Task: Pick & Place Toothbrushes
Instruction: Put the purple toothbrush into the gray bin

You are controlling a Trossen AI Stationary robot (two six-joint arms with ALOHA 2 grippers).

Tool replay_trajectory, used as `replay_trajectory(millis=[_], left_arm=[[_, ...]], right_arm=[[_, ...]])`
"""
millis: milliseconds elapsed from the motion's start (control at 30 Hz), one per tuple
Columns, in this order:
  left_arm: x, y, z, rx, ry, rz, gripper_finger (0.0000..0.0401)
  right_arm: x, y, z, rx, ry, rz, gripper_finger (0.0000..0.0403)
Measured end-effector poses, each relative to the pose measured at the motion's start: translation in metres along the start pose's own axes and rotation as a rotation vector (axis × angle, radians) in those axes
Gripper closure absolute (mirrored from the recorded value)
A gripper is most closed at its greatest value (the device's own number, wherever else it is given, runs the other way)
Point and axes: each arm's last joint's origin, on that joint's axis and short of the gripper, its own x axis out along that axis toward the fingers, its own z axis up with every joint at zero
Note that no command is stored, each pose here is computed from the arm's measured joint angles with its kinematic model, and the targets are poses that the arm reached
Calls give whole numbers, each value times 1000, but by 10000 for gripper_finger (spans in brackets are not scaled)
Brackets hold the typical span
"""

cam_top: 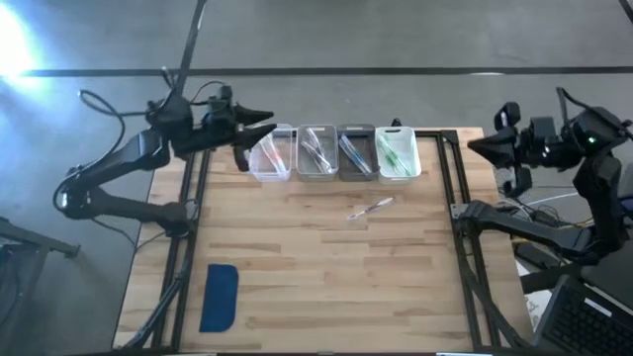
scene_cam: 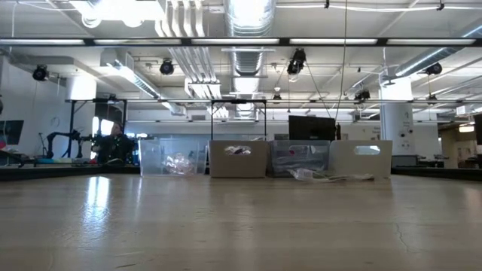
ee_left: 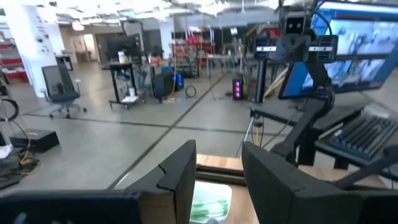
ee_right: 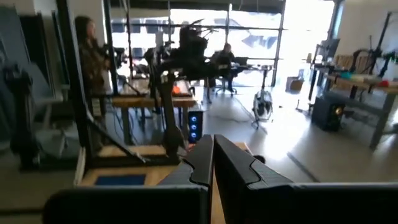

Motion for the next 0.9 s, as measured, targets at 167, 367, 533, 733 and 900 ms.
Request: replay_trajectory(millis=[167, 367, 533, 733, 900], left_arm=[[-14, -1, -21, -54, -49, 6, 266], [-15, -2, -41, -68, -50, 5, 266], [-11, -3, -46, -68, -69, 6, 266], [-10, -3, -47, -59, -67, 7, 265], [-10, -3, -47, -30, -67, 10, 265]], right_arm=[[24, -17, 3, 115, 17, 2, 394], [58, -40, -17, 129, 218, 4, 394], [76, -53, -38, 155, 439, 14, 394], [91, -68, -70, 178, 785, -30, 369], [106, -79, -86, 132, 913, 14, 321]])
